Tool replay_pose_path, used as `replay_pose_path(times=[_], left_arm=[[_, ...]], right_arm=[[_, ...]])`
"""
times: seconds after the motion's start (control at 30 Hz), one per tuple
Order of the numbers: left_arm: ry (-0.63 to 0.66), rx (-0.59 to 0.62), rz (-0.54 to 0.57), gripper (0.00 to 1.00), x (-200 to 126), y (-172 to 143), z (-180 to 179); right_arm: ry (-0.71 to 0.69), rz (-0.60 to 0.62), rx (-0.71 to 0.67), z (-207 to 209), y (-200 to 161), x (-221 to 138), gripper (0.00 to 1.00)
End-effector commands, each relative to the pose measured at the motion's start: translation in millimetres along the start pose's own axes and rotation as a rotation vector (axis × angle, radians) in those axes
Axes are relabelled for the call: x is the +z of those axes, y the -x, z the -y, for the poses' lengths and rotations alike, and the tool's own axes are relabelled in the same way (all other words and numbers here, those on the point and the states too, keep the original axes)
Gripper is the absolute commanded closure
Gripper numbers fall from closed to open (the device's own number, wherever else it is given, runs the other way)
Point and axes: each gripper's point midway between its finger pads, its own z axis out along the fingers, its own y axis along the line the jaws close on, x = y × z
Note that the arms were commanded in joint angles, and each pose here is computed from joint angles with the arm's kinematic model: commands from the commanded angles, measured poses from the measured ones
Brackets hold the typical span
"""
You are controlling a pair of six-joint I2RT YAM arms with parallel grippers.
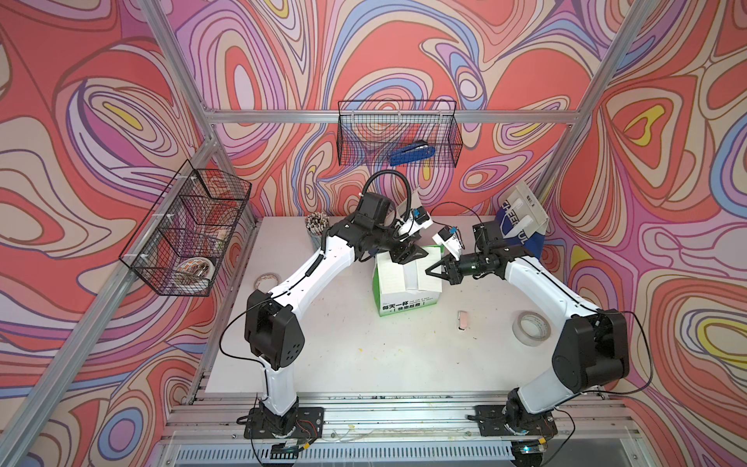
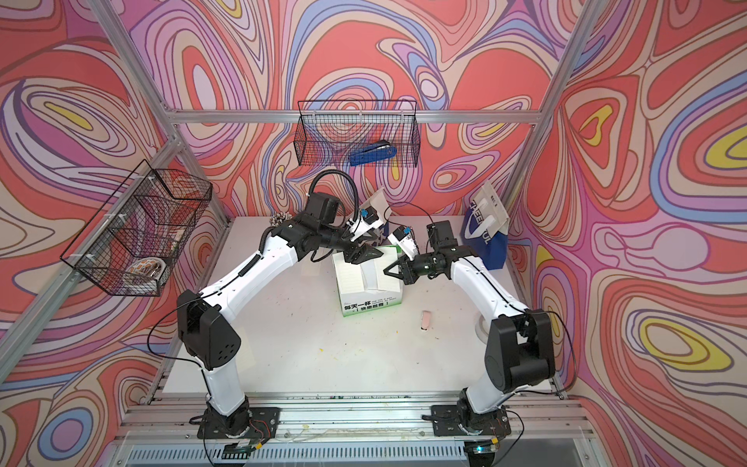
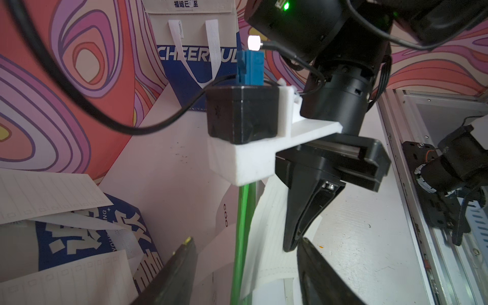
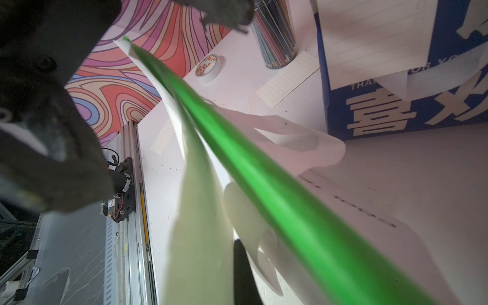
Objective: Staple the receipts to the bags
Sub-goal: Hold the receipt from the takeout bag.
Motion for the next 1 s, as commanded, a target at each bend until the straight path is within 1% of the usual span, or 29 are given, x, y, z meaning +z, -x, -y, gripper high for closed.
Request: replay_pose_path(times=[0.0, 0.03, 0.2, 0.23, 0.27, 0.37, 0.4, 0.43, 0.57, 0.67, 0.73, 0.77, 0.8, 0.83, 0.87, 0.9, 0.93, 0.97], left_arm=[[-0.052, -0.007, -0.016, 0.5, 4.3, -4.3, 7.5], [-0.051, -0.007, -0.02, 0.55, 5.0, -4.9, 7.0], [-0.039, -0.008, -0.066, 0.54, 10.0, -14.3, 1.0], [-0.04, -0.007, -0.071, 0.55, 11.4, -15.3, 0.3], [-0.044, -0.006, -0.076, 0.58, 13.0, -16.8, 0.0], [-0.046, -0.016, -0.08, 0.83, 16.7, -16.7, -3.5], [-0.05, -0.02, -0.081, 0.9, 17.4, -16.1, -3.7], [-0.052, -0.022, -0.082, 0.94, 17.9, -16.0, -4.0], [-0.064, -0.021, -0.082, 1.0, 18.1, -16.2, -2.0], [-0.077, -0.016, -0.082, 1.0, 17.8, -17.2, 0.8], [-0.078, -0.011, -0.088, 1.0, 17.4, -18.7, 1.5], [-0.077, -0.008, -0.09, 1.0, 17.0, -18.8, 1.3], [-0.075, -0.004, -0.091, 1.0, 16.2, -18.5, 1.5], [-0.071, 0.0, -0.09, 1.0, 15.4, -17.8, 1.1], [-0.068, 0.003, -0.088, 1.0, 14.6, -16.6, 1.2], [-0.062, 0.004, -0.088, 1.0, 13.9, -16.4, 0.5], [-0.053, 0.008, -0.087, 1.0, 12.8, -16.0, -1.1], [-0.046, 0.009, -0.086, 1.0, 12.8, -15.7, -1.7]], right_arm=[[0.013, 0.018, 0.012, 3.4, 3.2, -1.6, 1.0], [0.015, 0.021, 0.013, 3.2, 3.7, -2.1, 1.0], [0.013, 0.03, 0.02, 4.0, 6.5, -3.4, 1.0], [0.012, 0.03, 0.023, 4.7, 6.8, -3.1, 1.0], [0.01, 0.028, 0.028, 5.7, 6.5, -2.6, 1.0], [0.009, 0.03, 0.034, 7.6, 7.4, -1.5, 1.0], [0.008, 0.032, 0.037, 7.9, 8.1, -1.5, 1.0], [0.006, 0.032, 0.04, 8.2, 8.2, -1.6, 1.0], [-0.017, 0.033, 0.044, 12.4, 7.4, -1.4, 1.0], [-0.039, 0.047, 0.056, 15.7, 8.7, -1.8, 1.0], [-0.064, 0.053, 0.066, 19.3, 9.1, -2.4, 0.92], [-0.078, 0.054, 0.062, 20.4, 9.1, -3.4, 0.9], [-0.12, 0.057, 0.053, 24.6, 9.5, -6.3, 0.85], [-0.187, 0.068, 0.052, 31.6, 10.3, -11.1, 0.72], [-0.28, 0.091, 0.06, 42.2, 12.5, -18.3, 0.63], [-0.387, 0.136, 0.078, 53.1, 16.6, -29.6, 0.5], [-0.466, 0.179, 0.101, 58.9, 17.8, -40.0, 0.33], [-0.501, 0.21, 0.112, 59.0, 18.8, -46.9, 0.05]])
